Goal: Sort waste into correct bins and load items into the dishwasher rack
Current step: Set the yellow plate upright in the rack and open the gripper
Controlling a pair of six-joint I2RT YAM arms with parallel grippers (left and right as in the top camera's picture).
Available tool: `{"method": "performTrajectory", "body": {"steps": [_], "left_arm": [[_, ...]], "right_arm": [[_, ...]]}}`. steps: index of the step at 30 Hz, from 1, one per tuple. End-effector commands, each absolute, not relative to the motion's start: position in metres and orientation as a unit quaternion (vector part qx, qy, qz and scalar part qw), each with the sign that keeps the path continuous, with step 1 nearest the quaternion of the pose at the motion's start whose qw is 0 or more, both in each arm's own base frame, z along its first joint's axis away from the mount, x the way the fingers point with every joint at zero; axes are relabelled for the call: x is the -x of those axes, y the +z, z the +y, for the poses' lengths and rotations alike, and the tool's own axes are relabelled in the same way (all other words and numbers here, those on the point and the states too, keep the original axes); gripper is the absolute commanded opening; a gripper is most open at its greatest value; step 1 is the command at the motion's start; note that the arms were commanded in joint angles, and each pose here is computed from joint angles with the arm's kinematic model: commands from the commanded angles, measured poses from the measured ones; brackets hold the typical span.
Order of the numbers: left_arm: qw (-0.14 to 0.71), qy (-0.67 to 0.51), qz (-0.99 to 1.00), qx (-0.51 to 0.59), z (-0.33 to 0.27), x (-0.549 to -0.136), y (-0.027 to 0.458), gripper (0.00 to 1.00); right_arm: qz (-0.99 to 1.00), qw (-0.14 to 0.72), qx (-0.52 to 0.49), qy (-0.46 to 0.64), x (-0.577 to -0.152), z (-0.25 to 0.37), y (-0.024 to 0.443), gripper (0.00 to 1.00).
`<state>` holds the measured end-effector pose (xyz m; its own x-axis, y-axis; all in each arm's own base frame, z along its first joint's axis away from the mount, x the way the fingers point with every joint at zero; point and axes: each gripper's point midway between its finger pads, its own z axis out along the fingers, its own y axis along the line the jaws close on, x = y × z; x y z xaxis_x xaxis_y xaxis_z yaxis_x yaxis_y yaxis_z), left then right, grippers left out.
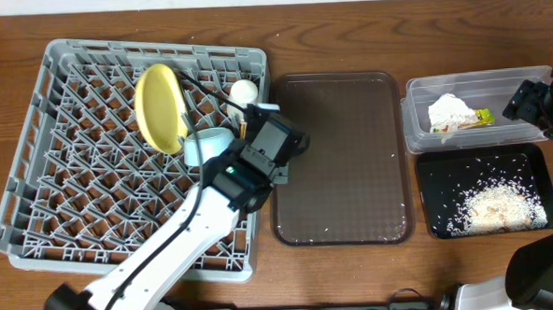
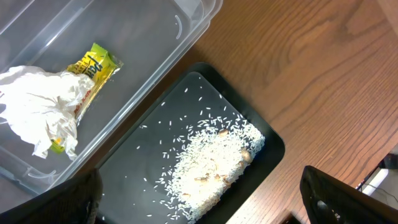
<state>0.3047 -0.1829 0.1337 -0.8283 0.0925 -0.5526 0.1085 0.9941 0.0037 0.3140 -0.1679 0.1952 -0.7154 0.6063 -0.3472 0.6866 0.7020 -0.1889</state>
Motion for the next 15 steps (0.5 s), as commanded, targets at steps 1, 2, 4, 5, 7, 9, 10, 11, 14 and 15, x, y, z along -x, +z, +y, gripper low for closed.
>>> {"method": "performTrajectory", "body": {"steps": [1,2,4,5,7,9,10,11,14,15], "left_arm": [[0.235,-0.048,0.970,-0.045,-0.198,-0.296,0.111,0.53],[0.228,-0.046,0.971,-0.046,-0.199,-0.295,0.106,0.53],[0.218,-0.038,0.974,-0.048,-0.198,-0.295,0.098,0.53],[0.214,-0.035,0.975,-0.049,-0.198,-0.295,0.095,0.53],[0.209,-0.031,0.976,-0.049,-0.198,-0.295,0.091,0.53],[0.208,-0.029,0.976,-0.049,-0.198,-0.295,0.089,0.53],[0.208,-0.029,0.976,-0.049,-0.198,-0.295,0.089,0.53],[0.209,-0.030,0.976,-0.049,-0.198,-0.295,0.089,0.53],[0.212,-0.025,0.976,-0.049,-0.197,-0.296,0.090,0.51],[0.219,-0.016,0.974,-0.052,-0.194,-0.299,0.091,0.50]], "right_arm": [[0.906,0.140,-0.366,-0.159,-0.311,-0.173,0.203,0.99],[0.906,0.140,-0.366,-0.159,-0.311,-0.173,0.203,0.99],[0.906,0.140,-0.366,-0.159,-0.311,-0.173,0.203,0.99],[0.906,0.140,-0.366,-0.159,-0.311,-0.173,0.203,0.99],[0.906,0.140,-0.366,-0.159,-0.311,-0.173,0.203,0.99],[0.906,0.140,-0.366,-0.159,-0.311,-0.173,0.203,0.99],[0.906,0.140,-0.366,-0.159,-0.311,-0.173,0.203,0.99],[0.906,0.140,-0.366,-0.159,-0.311,-0.173,0.203,0.99],[0.906,0.140,-0.366,-0.159,-0.311,-0.173,0.203,0.99],[0.906,0.140,-0.366,-0.159,-0.311,-0.173,0.203,0.99]]}}
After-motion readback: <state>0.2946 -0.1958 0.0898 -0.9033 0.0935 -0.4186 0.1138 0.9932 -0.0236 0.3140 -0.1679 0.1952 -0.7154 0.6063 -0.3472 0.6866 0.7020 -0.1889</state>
